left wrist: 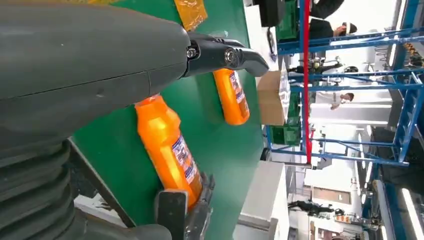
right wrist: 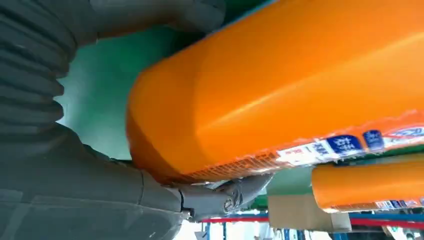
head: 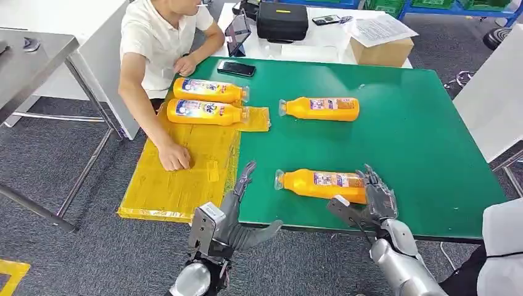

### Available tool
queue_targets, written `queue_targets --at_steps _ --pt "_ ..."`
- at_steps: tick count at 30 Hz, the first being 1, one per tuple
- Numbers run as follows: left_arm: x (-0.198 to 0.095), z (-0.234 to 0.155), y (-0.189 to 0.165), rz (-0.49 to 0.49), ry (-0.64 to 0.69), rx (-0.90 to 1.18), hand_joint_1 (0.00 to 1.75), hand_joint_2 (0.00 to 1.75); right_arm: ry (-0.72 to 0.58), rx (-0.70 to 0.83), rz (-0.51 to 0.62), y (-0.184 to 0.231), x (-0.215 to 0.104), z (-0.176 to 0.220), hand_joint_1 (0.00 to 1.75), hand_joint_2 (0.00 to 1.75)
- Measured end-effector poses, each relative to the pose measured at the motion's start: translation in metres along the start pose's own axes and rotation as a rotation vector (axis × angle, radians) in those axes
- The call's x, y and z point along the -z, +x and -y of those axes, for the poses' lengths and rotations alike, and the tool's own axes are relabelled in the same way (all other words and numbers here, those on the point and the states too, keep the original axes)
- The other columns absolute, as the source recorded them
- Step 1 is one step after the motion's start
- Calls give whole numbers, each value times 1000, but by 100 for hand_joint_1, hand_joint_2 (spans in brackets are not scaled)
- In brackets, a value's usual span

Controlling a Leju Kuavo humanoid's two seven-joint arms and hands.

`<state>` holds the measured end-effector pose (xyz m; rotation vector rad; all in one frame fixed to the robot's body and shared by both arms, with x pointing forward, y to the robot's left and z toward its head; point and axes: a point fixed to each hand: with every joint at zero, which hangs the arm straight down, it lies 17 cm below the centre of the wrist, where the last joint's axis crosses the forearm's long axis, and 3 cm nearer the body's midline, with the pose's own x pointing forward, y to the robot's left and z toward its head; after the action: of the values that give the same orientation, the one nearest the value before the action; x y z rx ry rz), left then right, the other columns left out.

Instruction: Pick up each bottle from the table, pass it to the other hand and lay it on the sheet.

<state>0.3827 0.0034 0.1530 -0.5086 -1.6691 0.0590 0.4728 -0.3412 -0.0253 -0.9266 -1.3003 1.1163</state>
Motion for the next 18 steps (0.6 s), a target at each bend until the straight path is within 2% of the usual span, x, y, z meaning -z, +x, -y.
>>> queue_targets --at_steps 18 --pt "8 -1 3 8 -4 -4 0 175 13 -28 56 1 0 0 175 175"
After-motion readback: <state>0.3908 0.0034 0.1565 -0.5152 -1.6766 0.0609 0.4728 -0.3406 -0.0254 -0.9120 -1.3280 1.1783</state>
